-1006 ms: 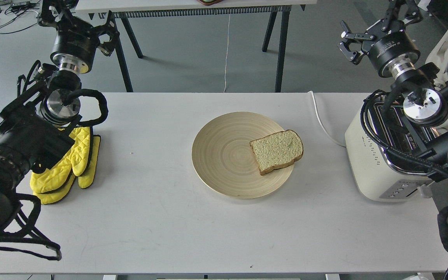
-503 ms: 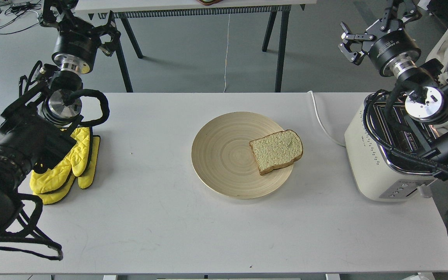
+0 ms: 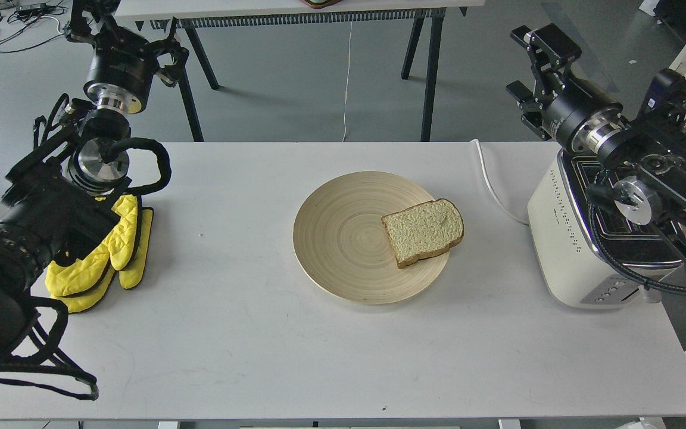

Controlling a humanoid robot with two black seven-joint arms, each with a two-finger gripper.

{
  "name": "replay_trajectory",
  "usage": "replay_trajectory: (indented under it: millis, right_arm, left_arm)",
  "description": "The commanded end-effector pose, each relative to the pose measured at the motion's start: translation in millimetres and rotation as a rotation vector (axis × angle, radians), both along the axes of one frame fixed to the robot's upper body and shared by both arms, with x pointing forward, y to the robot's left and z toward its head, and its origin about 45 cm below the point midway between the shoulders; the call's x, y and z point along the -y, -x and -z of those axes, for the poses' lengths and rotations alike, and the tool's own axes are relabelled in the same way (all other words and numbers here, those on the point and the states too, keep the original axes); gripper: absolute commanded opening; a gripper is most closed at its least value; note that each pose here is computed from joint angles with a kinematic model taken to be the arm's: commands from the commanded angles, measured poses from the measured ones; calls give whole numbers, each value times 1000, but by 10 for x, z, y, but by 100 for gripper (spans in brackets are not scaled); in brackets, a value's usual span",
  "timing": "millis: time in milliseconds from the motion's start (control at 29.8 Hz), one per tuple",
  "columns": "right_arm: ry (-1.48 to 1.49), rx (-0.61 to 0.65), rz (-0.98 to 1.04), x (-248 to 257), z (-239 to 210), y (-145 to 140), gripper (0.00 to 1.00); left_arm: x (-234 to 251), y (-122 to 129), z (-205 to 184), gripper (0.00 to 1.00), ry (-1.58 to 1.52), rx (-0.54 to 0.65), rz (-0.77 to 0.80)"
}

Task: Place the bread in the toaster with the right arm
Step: 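Move the right gripper toward the bread slice in the wooden bowl, then close the right gripper on the edge of the bread slice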

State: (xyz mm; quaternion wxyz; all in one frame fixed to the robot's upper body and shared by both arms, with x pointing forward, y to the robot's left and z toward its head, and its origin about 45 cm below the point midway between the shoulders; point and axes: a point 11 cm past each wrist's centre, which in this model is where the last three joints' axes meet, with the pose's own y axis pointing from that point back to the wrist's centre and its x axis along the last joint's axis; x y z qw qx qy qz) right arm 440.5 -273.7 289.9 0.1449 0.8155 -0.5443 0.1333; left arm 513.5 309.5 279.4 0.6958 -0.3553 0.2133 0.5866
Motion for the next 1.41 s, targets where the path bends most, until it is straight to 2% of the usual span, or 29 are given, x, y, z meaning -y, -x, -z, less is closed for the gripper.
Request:
replay_trajectory:
  millis: [0, 134, 302, 503, 737, 1240, 1374]
  right_arm:
    - [172, -20, -46, -91, 198, 109, 98]
    - [300, -93, -74, -107, 496, 202, 98]
    - [529, -121, -132, -20, 938, 324, 98]
    - [550, -167, -151, -156, 1265, 336, 96]
    - [613, -238, -207, -358, 1692, 440, 83]
    - [635, -290, -182, -282, 1922, 509, 76]
    - [613, -297, -196, -393, 1975, 554, 70]
  left_arm:
    - [1, 0, 1, 100, 0, 0, 0]
    - [2, 0, 1, 100, -1, 0, 1]
    - [15, 0, 2, 100, -1, 0, 3]
    - [31, -4, -4, 100, 2, 3, 4]
    - [24, -3, -9, 100, 4, 8, -1]
    - [16, 0, 0, 100, 5, 6, -4]
    - [24, -3, -9, 100, 4, 8, -1]
